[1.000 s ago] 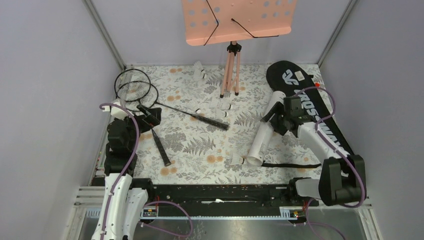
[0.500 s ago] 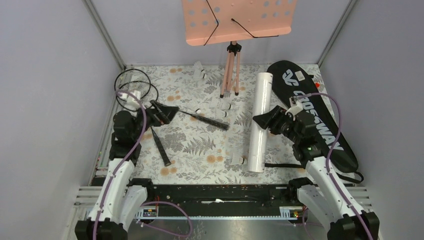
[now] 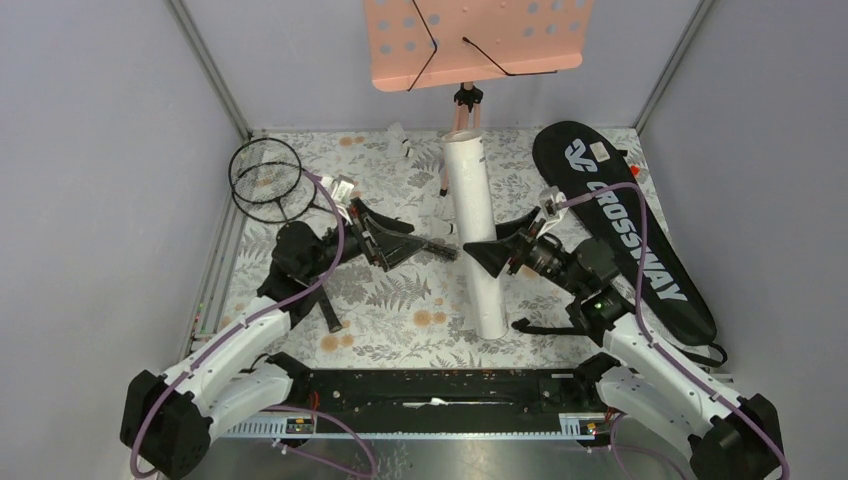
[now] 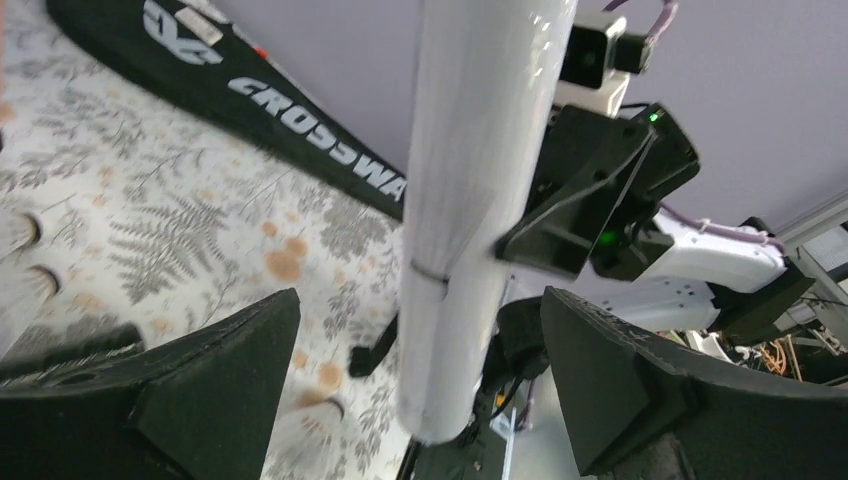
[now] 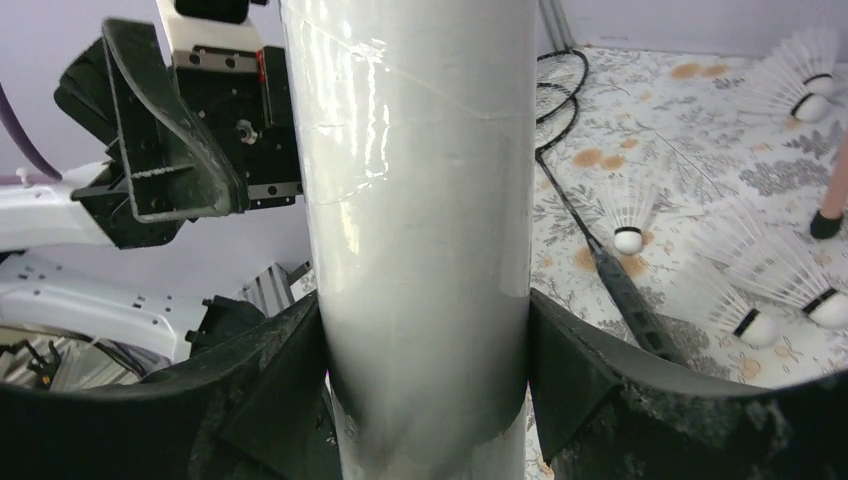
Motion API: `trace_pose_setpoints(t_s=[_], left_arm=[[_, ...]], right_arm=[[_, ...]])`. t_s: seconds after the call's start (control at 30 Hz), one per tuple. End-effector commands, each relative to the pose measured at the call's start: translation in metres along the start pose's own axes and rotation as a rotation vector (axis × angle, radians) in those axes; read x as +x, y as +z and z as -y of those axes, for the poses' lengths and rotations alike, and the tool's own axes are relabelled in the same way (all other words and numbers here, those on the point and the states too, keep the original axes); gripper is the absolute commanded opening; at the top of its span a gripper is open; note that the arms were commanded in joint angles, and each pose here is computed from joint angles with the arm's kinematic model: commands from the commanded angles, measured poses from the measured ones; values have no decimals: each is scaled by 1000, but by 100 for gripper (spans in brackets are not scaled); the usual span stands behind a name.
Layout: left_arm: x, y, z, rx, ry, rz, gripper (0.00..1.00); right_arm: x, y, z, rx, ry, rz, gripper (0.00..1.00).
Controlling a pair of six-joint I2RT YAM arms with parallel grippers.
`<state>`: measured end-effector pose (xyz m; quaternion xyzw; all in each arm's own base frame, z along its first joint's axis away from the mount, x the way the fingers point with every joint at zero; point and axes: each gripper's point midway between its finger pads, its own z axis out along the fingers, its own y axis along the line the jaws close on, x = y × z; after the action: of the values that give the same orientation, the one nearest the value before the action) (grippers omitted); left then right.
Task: Pack up the badminton gear
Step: Open the lid of the shuttle tube.
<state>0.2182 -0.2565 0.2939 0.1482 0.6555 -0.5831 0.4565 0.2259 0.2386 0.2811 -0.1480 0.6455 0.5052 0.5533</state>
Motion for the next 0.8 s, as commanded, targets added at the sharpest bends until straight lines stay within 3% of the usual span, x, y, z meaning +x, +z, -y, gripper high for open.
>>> trace_pose_setpoints(t_s=[0.0,0.2,0.6,0.77], left_arm=[[-51,17,46,86,64,230,99],[-69,26,56,9,136,373,99],[-39,68,51,-41,131,315,98],[-31,76,42,-126,172,292,84]], right_arm=[[-24,12,-29,-95,-142,107,64],[-20,18,-33,-63,-195,133,65],[-3,36,-43,-48,-271,109,66],[-1,38,-41,-30,-288,113,66]])
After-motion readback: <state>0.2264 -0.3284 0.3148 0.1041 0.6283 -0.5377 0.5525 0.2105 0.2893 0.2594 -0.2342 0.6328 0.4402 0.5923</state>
